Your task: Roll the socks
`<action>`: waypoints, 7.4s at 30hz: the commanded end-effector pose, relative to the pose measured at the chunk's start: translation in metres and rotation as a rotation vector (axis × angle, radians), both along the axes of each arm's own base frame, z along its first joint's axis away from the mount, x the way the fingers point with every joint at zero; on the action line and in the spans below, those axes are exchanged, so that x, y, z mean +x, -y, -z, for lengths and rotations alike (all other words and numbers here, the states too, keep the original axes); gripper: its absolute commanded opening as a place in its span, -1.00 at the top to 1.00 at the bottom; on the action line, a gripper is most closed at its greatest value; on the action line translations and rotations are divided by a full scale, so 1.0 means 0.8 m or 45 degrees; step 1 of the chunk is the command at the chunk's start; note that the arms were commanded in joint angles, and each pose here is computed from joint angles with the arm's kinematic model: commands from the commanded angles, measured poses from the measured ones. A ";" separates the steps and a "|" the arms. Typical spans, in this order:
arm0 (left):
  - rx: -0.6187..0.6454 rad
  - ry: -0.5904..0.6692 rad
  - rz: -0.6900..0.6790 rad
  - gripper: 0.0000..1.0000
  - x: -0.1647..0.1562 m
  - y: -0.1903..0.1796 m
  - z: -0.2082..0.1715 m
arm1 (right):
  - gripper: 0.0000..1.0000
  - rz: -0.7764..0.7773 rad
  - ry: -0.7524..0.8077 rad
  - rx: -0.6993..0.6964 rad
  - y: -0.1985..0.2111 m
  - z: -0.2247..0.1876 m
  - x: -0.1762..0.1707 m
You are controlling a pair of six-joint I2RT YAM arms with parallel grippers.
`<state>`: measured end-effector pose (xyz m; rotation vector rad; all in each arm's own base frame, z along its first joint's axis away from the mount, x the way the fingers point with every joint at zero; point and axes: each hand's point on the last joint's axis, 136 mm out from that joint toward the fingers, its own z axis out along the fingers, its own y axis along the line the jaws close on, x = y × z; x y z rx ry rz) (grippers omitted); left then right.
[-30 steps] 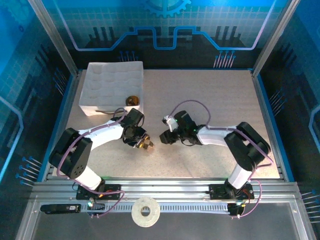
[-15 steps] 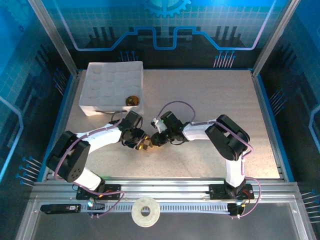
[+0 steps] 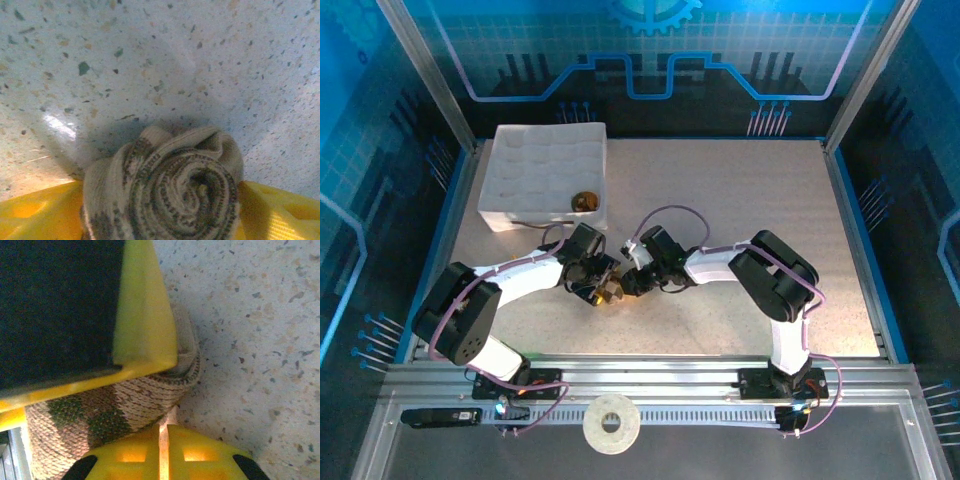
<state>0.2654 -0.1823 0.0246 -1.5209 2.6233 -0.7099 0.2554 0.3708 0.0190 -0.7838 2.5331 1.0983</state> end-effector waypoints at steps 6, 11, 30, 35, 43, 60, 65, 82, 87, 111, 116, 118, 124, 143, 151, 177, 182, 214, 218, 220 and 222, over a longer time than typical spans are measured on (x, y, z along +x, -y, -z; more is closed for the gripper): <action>-0.002 -0.108 0.066 -0.62 -0.028 0.006 0.024 | 0.75 -0.039 -0.085 0.005 -0.010 0.011 -0.019; -0.025 -0.125 0.107 -0.54 -0.031 0.014 0.030 | 0.72 -0.033 -0.085 0.013 -0.011 0.010 -0.017; -0.030 -0.158 0.147 -0.47 -0.050 0.018 0.037 | 0.66 -0.010 -0.083 0.033 -0.017 0.003 0.002; -0.036 -0.180 0.158 -0.09 -0.057 0.019 0.039 | 0.62 0.024 -0.069 0.051 -0.014 -0.001 0.011; -0.027 -0.129 0.096 0.80 -0.064 0.005 0.010 | 0.54 0.101 0.061 0.072 0.001 -0.036 0.034; 0.185 0.538 -0.188 0.82 0.093 -0.164 -0.213 | 0.22 0.223 0.606 0.002 0.092 -0.167 0.045; 0.469 0.659 -0.111 0.81 0.171 -0.205 -0.245 | 0.20 0.182 0.685 -0.029 0.099 -0.184 0.033; 0.830 0.505 0.134 0.80 0.268 -0.213 -0.138 | 0.12 0.205 0.754 -0.117 0.150 -0.212 -0.009; 0.975 0.486 0.194 0.78 0.271 -0.203 -0.121 | 0.11 0.207 0.755 -0.125 0.159 -0.215 -0.018; 1.063 0.484 0.183 0.14 0.229 -0.215 -0.096 | -0.27 0.193 1.052 0.261 0.144 -0.337 -0.035; 1.028 0.486 0.182 -0.12 0.227 -0.210 -0.104 | -0.39 0.213 1.141 0.388 0.138 -0.376 -0.033; 1.017 0.495 0.174 -0.34 0.226 -0.209 -0.114 | -0.39 0.208 1.144 0.386 0.136 -0.378 -0.032; 0.968 0.541 0.153 -0.79 0.220 -0.204 -0.161 | -0.40 0.226 1.136 0.351 0.138 -0.367 -0.027; 0.593 0.464 0.146 -0.54 0.156 -0.172 -0.212 | -0.34 0.307 1.038 0.125 0.158 -0.327 -0.005; 0.342 0.732 0.227 -0.99 0.086 -0.125 -0.260 | -0.99 0.641 1.015 -0.085 0.230 -0.328 0.014; 1.347 0.956 0.436 -0.99 0.051 -0.257 -0.114 | -0.99 0.831 1.292 -0.731 0.377 -0.124 0.107; 1.312 1.114 0.377 -0.99 0.102 -0.259 -0.113 | -0.99 0.887 1.361 -0.525 0.380 -0.134 0.151; 1.265 1.291 0.438 -0.99 0.136 -0.260 -0.121 | -0.99 1.179 1.174 -0.526 0.445 -0.102 0.177; 1.286 1.331 0.438 -0.99 0.143 -0.262 -0.116 | -0.99 1.153 1.185 -0.523 0.439 -0.102 0.177; 1.284 1.373 0.450 -0.99 0.144 -0.259 -0.108 | -0.99 1.127 1.190 -0.517 0.435 -0.101 0.176; 1.300 1.421 0.516 -0.99 0.149 -0.245 -0.097 | -0.99 1.127 1.190 -0.516 0.435 -0.101 0.177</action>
